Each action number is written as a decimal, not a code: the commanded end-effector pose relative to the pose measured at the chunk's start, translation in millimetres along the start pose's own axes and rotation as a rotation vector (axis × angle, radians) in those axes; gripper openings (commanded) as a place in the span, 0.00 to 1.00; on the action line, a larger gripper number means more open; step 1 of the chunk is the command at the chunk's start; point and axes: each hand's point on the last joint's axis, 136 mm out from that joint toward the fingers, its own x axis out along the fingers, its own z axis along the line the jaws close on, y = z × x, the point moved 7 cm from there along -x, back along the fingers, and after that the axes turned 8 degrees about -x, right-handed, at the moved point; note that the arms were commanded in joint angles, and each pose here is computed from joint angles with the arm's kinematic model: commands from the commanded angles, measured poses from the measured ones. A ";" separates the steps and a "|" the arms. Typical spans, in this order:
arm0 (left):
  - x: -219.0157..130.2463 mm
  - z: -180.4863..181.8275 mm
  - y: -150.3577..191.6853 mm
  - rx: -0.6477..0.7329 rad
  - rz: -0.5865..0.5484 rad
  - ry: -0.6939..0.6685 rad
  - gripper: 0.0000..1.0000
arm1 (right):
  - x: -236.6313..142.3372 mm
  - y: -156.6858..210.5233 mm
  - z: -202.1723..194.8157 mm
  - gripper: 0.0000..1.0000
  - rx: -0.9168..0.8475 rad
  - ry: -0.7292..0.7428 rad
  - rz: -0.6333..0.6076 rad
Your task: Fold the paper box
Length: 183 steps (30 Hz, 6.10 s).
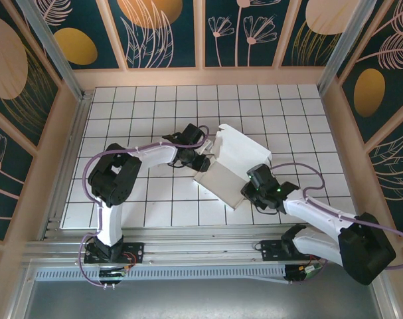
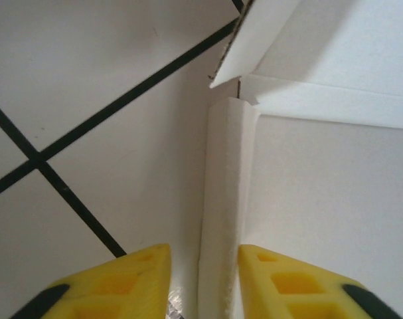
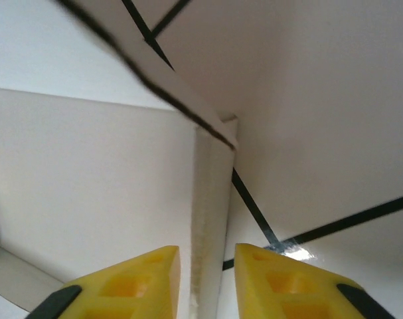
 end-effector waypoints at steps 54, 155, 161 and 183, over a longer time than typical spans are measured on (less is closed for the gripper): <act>-17.1 -33.0 31.3 0.064 -0.110 -0.136 0.38 | 7.5 -19.8 21.8 0.13 -0.258 0.016 -0.206; -104.7 52.0 5.5 0.077 -0.832 0.064 0.05 | -15.9 -85.4 104.4 0.01 -0.984 -0.198 -0.853; -95.7 53.5 35.7 0.088 -0.898 0.156 0.03 | -11.2 -55.5 101.6 0.00 -0.995 -0.162 -0.929; -63.1 45.4 105.3 -0.047 -0.814 0.243 0.09 | 15.0 24.3 73.9 0.00 -1.082 -0.077 -0.971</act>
